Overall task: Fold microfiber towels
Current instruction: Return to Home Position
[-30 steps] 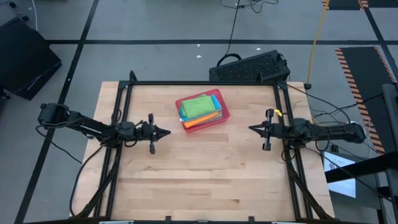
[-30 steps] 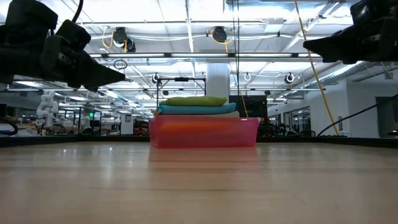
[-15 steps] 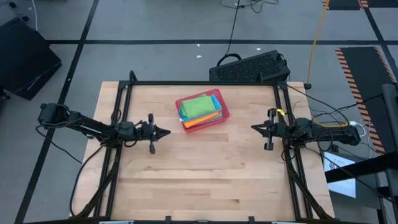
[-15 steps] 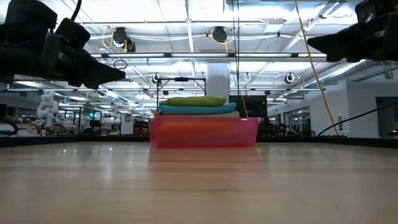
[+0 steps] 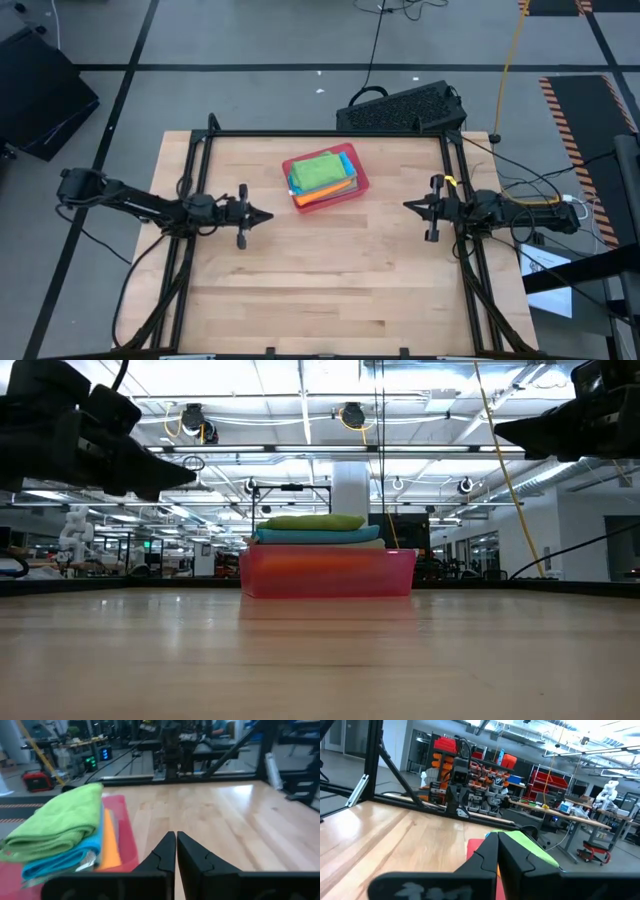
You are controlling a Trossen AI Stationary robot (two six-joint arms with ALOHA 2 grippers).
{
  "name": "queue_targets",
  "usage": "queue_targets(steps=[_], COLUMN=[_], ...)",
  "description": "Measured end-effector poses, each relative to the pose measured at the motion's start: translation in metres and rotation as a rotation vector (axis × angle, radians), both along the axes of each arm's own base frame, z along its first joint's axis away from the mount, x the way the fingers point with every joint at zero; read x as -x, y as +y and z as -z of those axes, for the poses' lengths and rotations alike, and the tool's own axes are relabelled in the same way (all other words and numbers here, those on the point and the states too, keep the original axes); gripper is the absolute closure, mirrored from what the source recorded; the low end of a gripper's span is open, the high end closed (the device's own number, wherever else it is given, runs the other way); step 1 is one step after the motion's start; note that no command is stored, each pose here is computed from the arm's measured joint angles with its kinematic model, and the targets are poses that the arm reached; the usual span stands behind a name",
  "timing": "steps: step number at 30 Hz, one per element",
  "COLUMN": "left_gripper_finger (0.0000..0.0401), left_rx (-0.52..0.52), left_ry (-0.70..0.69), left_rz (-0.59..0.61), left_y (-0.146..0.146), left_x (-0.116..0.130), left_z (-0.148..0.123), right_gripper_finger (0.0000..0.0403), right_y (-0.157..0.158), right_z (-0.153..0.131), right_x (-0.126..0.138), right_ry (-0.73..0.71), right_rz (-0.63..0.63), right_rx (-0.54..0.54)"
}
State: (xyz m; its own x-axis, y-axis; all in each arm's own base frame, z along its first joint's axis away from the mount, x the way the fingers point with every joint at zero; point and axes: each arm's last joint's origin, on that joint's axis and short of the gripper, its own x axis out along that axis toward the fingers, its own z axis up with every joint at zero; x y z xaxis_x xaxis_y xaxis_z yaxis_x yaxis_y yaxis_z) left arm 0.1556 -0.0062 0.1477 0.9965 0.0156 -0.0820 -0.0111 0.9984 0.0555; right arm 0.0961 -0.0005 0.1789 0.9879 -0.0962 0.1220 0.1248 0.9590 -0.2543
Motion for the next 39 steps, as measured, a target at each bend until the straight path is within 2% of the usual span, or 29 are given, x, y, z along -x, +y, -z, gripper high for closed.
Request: queue_targets(steps=[21, 39], left_gripper_finger=[0.0382, 0.0382], left_rx=[0.014, 0.004], left_ry=[-0.026, -0.111], left_rz=[0.084, 0.073], left_y=[0.002, 0.003], left_x=[0.03, 0.059], left_z=[-0.015, -0.021], right_gripper_finger=[0.0403, 0.0403], right_y=[0.0, 0.0], right_z=[0.0, 0.0], right_x=[0.0, 0.0], right_ry=[0.002, 0.002], right_rz=[-0.001, -0.001], right_rx=[-0.001, -0.001])
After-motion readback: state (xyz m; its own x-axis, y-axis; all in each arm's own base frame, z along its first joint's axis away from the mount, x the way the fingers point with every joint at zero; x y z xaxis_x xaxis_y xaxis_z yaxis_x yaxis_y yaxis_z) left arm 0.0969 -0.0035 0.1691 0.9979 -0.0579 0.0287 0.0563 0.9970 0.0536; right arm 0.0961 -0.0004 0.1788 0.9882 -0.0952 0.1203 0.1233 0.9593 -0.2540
